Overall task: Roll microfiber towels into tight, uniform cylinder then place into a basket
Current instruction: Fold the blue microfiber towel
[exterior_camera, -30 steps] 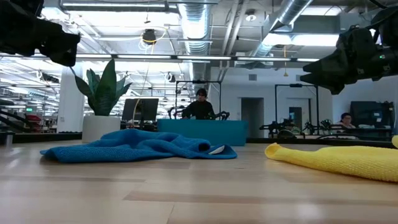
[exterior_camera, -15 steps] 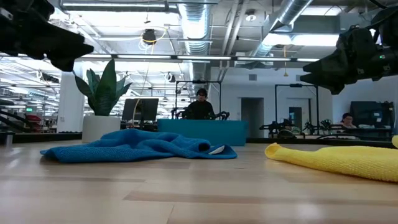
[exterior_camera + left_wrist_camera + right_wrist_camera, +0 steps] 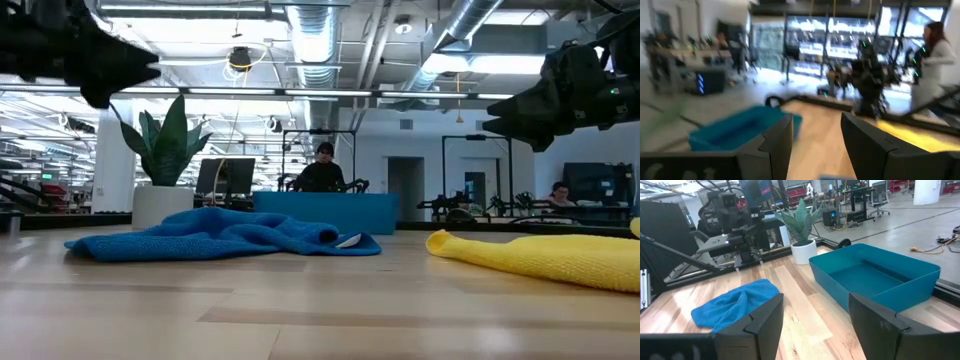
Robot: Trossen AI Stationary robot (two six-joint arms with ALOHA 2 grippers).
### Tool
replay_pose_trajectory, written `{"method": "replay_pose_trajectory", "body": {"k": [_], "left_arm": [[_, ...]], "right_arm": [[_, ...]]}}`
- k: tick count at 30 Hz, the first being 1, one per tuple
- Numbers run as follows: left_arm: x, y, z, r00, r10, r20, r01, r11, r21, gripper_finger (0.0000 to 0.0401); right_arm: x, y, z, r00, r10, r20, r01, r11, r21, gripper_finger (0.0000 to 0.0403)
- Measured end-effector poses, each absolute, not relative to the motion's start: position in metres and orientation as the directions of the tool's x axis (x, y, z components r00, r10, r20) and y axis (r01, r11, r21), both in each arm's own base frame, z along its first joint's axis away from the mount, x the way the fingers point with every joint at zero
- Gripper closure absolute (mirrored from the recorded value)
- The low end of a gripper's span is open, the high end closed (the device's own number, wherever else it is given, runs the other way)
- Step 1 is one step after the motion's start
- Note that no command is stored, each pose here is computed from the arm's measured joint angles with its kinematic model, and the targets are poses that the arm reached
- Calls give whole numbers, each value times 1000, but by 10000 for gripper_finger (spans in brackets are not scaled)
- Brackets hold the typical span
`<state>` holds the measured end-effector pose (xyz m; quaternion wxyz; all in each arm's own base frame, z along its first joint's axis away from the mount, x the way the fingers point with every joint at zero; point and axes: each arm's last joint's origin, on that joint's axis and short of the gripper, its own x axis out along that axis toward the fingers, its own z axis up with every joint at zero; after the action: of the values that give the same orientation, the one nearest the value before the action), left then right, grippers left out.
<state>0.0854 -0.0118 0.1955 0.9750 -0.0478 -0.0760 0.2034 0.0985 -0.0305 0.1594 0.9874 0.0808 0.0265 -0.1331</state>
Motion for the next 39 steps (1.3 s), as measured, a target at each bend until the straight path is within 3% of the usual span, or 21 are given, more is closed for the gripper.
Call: {"method": "replay_pose_trajectory", "body": {"k": [5, 12, 21, 30, 39], "left_arm": [[84, -5, 204, 864, 470, 178, -462, 882, -87, 242], [86, 2, 201, 847, 527, 60, -519, 847, -119, 242], [95, 4, 208, 861, 493, -124, -508, 842, -182, 242], [119, 1, 183, 829, 411, -380, -515, 826, -230, 242], [136, -2, 167, 772, 321, -548, -545, 779, -311, 242]], "right_arm": [[99, -30, 159, 963, -258, -74, 267, 952, 153, 159], [99, -30, 159, 963, -259, -74, 267, 951, 153, 159], [99, -30, 159, 963, -258, -74, 267, 952, 153, 159], [99, -30, 159, 963, -258, -74, 267, 952, 153, 159], [99, -30, 159, 963, -259, -74, 267, 951, 153, 159]]}}
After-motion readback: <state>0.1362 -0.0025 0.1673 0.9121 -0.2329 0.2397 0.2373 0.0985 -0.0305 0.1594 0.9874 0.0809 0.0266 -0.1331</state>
